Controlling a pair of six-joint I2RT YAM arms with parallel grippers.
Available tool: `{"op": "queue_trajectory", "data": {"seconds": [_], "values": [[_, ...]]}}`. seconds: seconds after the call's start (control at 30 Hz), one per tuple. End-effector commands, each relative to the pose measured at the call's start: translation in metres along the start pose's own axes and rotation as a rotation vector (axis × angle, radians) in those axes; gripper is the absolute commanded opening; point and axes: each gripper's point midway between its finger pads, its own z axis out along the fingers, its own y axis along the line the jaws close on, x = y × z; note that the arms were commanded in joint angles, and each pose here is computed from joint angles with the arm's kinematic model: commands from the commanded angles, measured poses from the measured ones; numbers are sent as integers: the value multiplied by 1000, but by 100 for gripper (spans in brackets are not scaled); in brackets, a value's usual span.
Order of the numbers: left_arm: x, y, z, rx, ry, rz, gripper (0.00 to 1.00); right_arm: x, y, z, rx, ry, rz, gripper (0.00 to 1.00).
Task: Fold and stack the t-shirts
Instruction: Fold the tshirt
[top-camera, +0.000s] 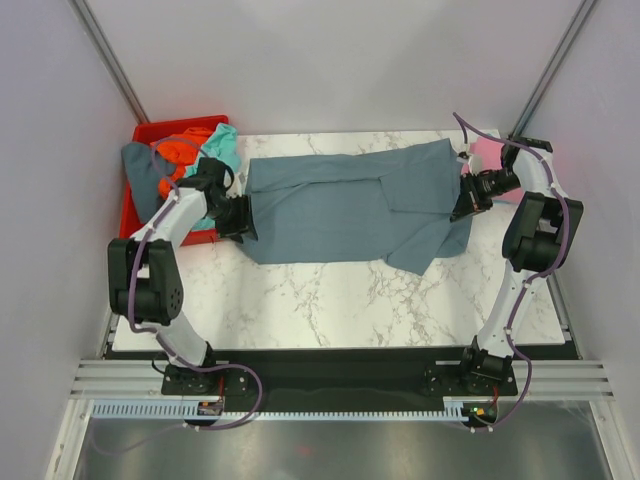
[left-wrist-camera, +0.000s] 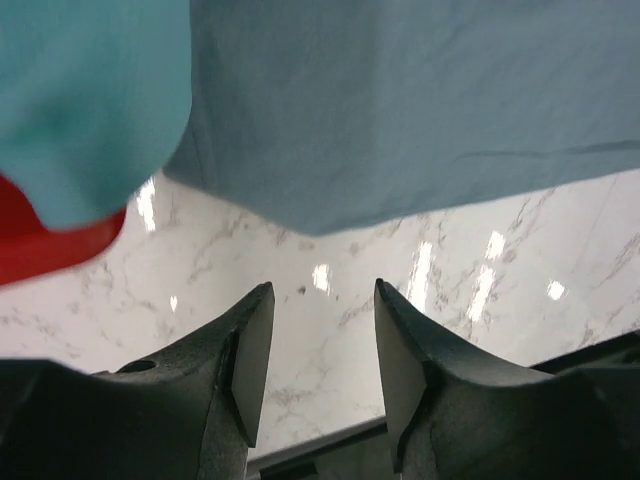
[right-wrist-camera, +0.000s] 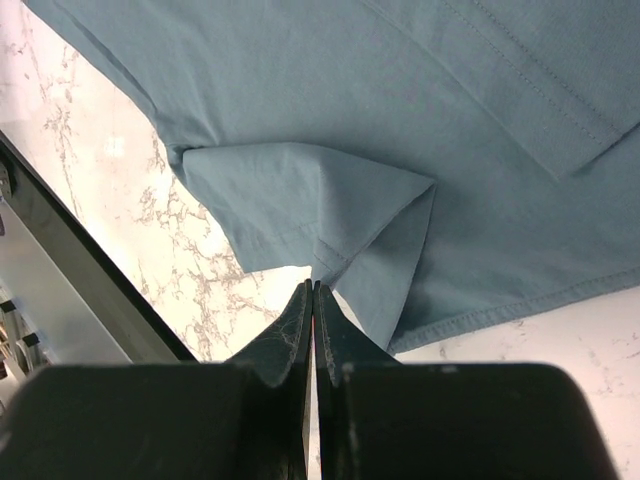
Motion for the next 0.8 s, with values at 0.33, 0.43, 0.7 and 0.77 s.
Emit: {"op": "queue_trajectory", "data": {"seconds": [0.33, 0.43, 0.7, 0.77], "values": [[-157, 5, 44, -160, -206, 236, 54, -17, 15, -8, -29, -72, -22, 5], [-167, 25, 52, -249, -214, 254, 56, -17, 15, -8, -28, -79, -21, 5], [-169, 91, 19, -487, -259, 149, 60, -18, 13, -6, -27, -81, -21, 5], [-166, 109, 2, -518, -277, 107, 60, -19, 12, -5, -32, -84, -20, 5]]}}
